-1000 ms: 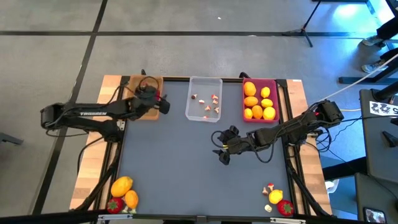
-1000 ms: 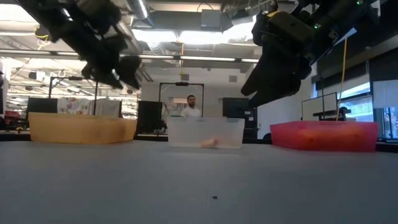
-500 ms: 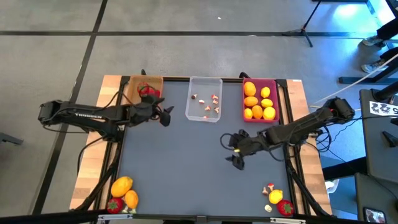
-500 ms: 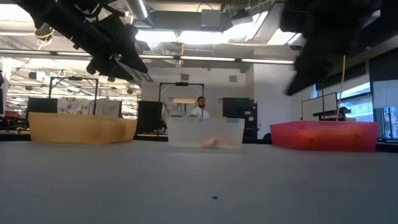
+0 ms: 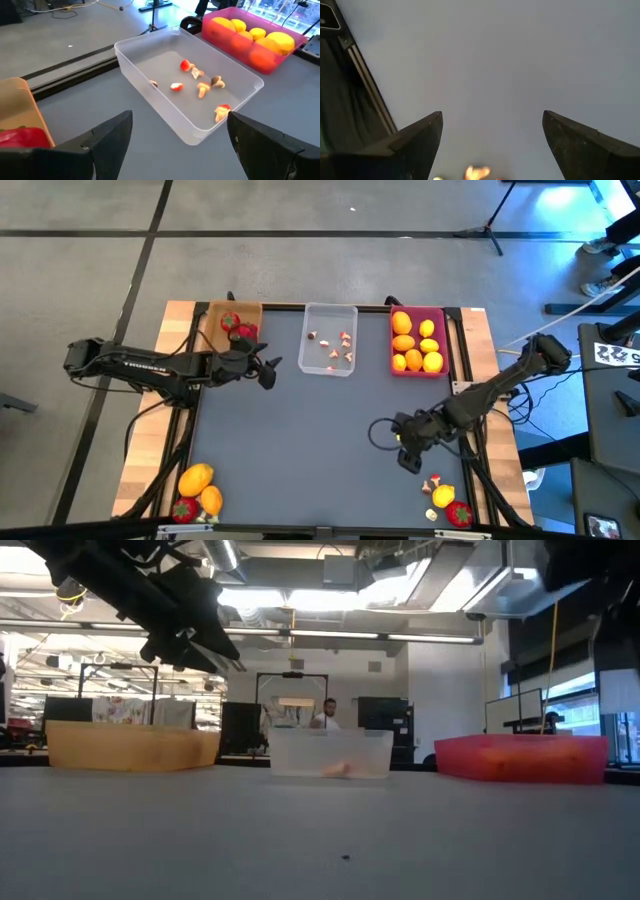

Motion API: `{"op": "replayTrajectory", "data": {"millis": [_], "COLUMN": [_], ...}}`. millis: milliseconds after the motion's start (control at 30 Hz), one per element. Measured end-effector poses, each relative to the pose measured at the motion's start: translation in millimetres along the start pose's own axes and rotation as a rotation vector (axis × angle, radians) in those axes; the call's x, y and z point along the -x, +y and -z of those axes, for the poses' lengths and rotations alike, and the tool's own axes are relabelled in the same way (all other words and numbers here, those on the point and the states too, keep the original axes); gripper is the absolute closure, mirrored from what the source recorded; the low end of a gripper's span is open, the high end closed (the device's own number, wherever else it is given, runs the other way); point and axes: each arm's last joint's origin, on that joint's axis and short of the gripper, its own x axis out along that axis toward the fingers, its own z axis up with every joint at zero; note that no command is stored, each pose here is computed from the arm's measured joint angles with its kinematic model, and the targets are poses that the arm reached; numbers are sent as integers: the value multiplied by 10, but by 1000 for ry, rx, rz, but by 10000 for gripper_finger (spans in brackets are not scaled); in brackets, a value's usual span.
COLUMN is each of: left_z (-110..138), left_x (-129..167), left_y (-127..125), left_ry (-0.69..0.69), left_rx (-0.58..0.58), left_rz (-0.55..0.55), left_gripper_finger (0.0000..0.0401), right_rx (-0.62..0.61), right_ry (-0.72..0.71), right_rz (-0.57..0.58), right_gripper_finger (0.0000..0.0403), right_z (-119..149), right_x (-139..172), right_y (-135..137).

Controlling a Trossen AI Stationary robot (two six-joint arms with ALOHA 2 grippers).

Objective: Sort produce into baskets
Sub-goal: Put the lemon into the pink bin

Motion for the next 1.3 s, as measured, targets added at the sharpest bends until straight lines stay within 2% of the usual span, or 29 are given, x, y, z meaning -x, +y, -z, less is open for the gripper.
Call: {"op": "replayTrajectory", "data": {"millis": [200, 533, 733, 833, 933, 1300], "left_z": [0, 0, 0, 2, 4, 4], "left_x": [0, 0, 0, 0, 0, 0], "left_y": [1, 1, 1, 2, 3, 3], "left_ry": [0, 0, 0, 1, 4, 4], "left_rx": [2, -2, -5, -6, -15, -21], "left_rz": [-1, -1, -1, -2, -3, -3], "left_gripper_finger": [83, 83, 83, 83, 83, 83], "right_rx": [-107, -296, -326, -331, -326, -285], "right_ry": [93, 310, 408, 449, 454, 491], "right_rz": [3, 133, 192, 181, 171, 287], "right_gripper_finger": [63, 63, 63, 63, 63, 63], "right_z": [132, 613, 816, 881, 896, 934], "right_x": [179, 56, -76, -146, -229, -584], "right_y": [142, 259, 334, 394, 438, 434]}}
